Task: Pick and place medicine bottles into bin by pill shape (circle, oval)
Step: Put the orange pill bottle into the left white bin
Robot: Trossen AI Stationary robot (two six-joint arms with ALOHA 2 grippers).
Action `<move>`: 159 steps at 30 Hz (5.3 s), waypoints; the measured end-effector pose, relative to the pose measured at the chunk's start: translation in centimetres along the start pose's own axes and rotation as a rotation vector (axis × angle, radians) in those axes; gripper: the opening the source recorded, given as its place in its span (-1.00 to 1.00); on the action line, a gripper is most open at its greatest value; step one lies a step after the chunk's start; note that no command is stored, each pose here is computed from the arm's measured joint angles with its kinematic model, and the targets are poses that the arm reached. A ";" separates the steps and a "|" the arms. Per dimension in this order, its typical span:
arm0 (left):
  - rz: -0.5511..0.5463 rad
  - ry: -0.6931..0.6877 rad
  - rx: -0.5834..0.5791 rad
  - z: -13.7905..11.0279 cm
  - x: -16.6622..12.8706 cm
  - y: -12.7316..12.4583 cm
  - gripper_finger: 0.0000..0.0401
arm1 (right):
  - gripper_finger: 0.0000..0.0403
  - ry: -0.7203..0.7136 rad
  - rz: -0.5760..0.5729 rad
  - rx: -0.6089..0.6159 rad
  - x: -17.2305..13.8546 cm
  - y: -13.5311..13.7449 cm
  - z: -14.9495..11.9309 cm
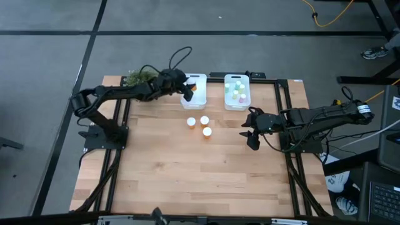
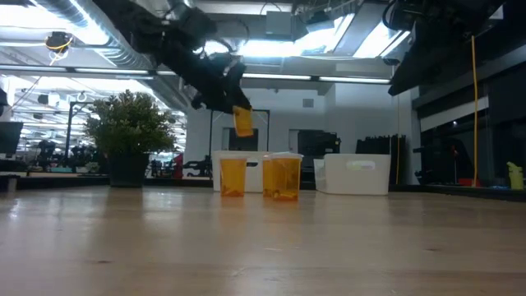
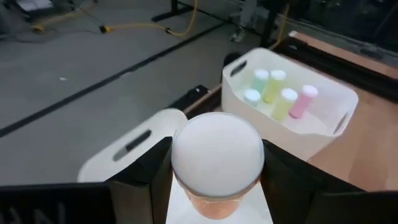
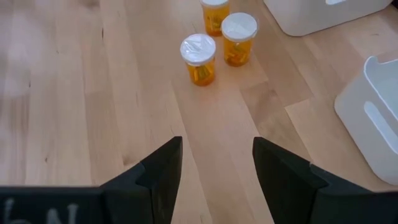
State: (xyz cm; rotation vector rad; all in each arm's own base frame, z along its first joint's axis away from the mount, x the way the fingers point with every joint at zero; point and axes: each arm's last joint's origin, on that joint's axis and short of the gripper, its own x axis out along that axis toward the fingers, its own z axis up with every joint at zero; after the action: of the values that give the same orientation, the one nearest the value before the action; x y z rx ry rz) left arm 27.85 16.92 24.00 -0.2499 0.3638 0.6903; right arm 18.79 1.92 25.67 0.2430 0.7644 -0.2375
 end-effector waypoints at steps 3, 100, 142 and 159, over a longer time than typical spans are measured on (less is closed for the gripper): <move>0.009 0.019 -0.004 -1.0 1.6 0.4 -0.10 | -0.02 -0.004 0.002 -0.007 0.0 0.0 0.0; -0.209 0.320 0.321 -13.8 -3.3 -8.8 0.29 | -0.02 -0.022 0.019 -0.041 0.0 0.1 0.2; 0.065 -0.028 0.204 -3.8 -0.4 -6.8 -0.18 | -0.02 -0.023 0.019 -0.045 0.0 0.1 0.2; 0.135 0.134 0.031 -5.8 5.0 1.6 -0.18 | -0.02 -0.024 0.017 -0.095 0.0 0.1 0.2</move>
State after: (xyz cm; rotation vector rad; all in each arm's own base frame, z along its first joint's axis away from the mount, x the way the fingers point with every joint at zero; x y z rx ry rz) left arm 28.96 19.01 16.50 -0.2443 0.5227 0.8025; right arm 19.00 1.97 25.85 0.1568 0.7475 -0.1872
